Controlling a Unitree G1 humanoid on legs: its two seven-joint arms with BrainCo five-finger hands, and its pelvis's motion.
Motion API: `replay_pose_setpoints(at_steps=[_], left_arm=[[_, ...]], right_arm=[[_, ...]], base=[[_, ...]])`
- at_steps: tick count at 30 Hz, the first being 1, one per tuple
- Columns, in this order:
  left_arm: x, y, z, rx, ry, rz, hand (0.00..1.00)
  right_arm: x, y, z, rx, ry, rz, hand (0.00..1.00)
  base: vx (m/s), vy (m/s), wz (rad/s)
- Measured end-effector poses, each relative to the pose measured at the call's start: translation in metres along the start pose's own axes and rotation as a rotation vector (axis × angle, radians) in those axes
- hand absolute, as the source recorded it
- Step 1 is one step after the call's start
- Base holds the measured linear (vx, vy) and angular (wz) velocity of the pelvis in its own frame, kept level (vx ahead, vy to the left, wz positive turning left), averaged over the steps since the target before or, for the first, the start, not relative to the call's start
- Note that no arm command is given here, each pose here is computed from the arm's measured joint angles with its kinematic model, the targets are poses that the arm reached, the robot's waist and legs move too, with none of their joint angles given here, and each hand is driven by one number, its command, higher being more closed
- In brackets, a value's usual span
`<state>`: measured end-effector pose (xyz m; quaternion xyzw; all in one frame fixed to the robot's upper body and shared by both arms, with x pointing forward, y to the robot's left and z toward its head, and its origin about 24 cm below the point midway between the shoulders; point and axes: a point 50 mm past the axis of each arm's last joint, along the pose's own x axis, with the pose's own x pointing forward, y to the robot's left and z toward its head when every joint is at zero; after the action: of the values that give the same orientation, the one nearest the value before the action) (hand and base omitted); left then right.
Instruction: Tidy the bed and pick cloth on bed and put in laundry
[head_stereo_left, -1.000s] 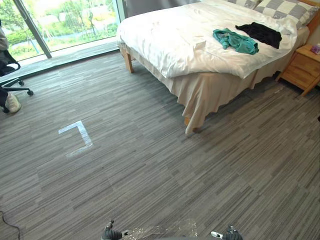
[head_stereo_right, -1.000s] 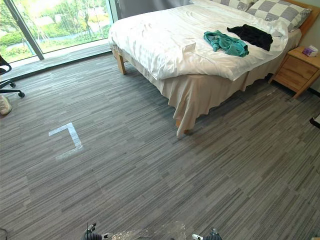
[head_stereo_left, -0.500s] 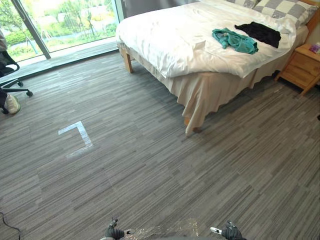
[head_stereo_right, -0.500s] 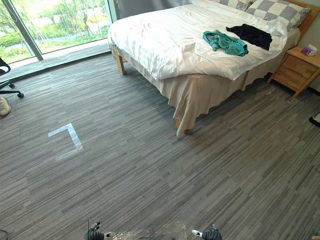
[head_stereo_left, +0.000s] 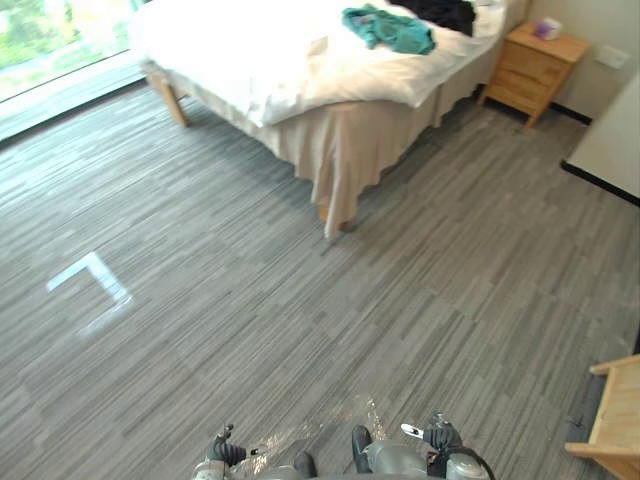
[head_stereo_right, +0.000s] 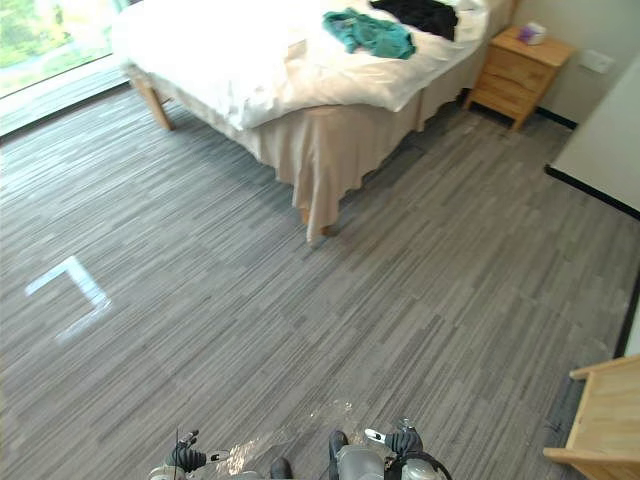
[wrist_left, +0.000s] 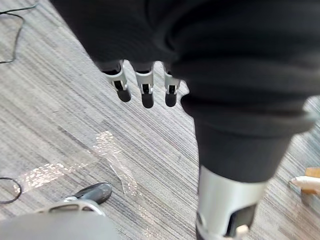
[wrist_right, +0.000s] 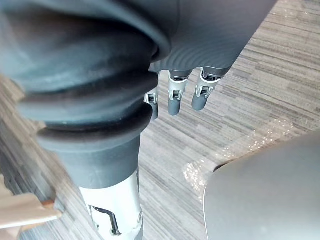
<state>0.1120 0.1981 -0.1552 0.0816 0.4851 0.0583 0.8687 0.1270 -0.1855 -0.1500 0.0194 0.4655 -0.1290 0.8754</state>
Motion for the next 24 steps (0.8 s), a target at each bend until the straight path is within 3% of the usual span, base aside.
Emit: replay_pose_setpoints(at_steps=[6,9,12,16,24], left_arm=[[0.005,-0.028,0.029,-0.020,-0.071,-0.071,0.00],[0.006,-0.029,0.037,-0.010,-0.101,-0.073,0.00],[0.005,-0.042,0.044,-0.082,-0.125,-0.086,0.00],[0.001,-0.048,0.042,-0.144,-0.129,-0.082,0.00],[0.001,-0.046,0.067,-0.187,-0.233,-0.079,0.00]], right_arm=[[0.006,-0.003,0.032,0.068,-0.105,-0.011,0.00],[0.006,-0.003,0.038,0.088,-0.132,-0.011,0.00],[0.008,-0.005,0.057,0.106,-0.188,-0.009,0.00],[0.005,0.007,0.053,0.058,-0.181,0.029,0.00],[0.009,0.021,0.045,0.022,-0.119,0.050,0.00]], base=[[0.37,-0.167,-0.15],[0.64,-0.414,0.28],[0.66,-0.481,0.05],[0.77,-0.486,-0.29],[0.53,-0.179,-0.59]])
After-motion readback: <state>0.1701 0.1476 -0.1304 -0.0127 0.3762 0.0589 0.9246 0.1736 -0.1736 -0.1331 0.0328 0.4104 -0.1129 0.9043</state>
